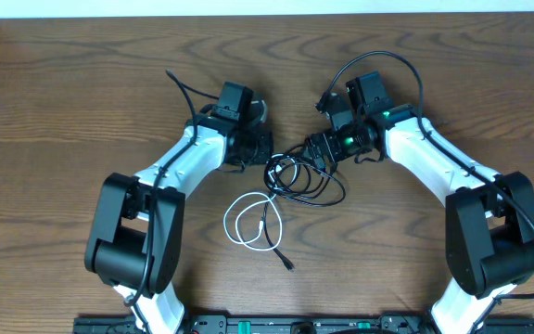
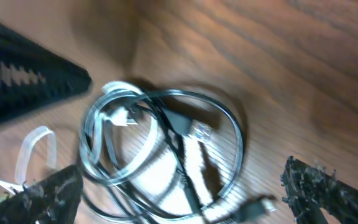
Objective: Untangle cables
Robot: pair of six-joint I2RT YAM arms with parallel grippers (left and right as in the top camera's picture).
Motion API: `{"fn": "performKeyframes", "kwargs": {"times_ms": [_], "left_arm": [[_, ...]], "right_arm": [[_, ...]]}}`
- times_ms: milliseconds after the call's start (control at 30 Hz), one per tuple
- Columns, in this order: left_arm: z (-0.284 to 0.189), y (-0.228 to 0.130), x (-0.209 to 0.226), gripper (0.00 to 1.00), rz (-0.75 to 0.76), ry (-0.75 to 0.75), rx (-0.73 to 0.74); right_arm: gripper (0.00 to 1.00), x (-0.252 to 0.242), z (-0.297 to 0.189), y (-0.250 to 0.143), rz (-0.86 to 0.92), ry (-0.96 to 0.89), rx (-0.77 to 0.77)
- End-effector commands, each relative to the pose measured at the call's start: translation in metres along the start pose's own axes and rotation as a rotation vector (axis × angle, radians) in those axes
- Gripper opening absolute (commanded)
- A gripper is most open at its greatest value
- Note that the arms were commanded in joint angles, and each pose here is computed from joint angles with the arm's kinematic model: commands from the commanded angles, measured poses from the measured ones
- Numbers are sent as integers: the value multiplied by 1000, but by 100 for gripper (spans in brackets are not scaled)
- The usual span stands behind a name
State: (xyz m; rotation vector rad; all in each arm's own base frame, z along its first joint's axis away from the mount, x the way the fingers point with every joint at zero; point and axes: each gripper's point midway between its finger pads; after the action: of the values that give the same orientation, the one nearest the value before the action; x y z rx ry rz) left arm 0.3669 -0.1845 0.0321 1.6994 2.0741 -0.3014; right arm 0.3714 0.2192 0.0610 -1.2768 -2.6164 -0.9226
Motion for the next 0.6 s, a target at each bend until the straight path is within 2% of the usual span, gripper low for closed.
{"fn": "performKeyframes", "kwargs": {"times_ms": [0, 67, 167, 200, 233, 267, 333, 567], "left_arm": [[-9, 7, 9, 7, 35, 8, -17], [-10, 9, 12, 7, 26, 10, -21], [-10, 8, 13, 7, 21, 13, -17], [-10, 8, 13, 7, 21, 14, -17], [-10, 8, 13, 8, 21, 13, -17], [-10, 8, 13, 8, 21, 13, -17], [-10, 8, 13, 8, 21, 13, -17], [-10, 8, 13, 8, 21, 13, -17]], "right_arm": [[99, 16, 2, 1, 282, 86, 1], [99, 17, 2, -4, 348, 87, 24], [99, 20, 3, -6, 356, 90, 36], [85, 22, 4, -7, 353, 92, 43], [54, 26, 5, -9, 352, 95, 54], [28, 30, 6, -13, 354, 99, 74], [3, 42, 8, -23, 357, 109, 127], [1, 77, 18, -63, 307, 50, 311]]}}
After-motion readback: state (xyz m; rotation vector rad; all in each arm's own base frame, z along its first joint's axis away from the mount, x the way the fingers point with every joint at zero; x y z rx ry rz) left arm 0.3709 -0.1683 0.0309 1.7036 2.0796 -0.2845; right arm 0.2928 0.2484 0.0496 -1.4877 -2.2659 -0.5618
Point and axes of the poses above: each gripper's point midway between its finger pads, its own z axis out along the fingers, its own x axis along the line the jaws close on, y = z × x, and after that the axes turned 15 degrees about -z, right-handed
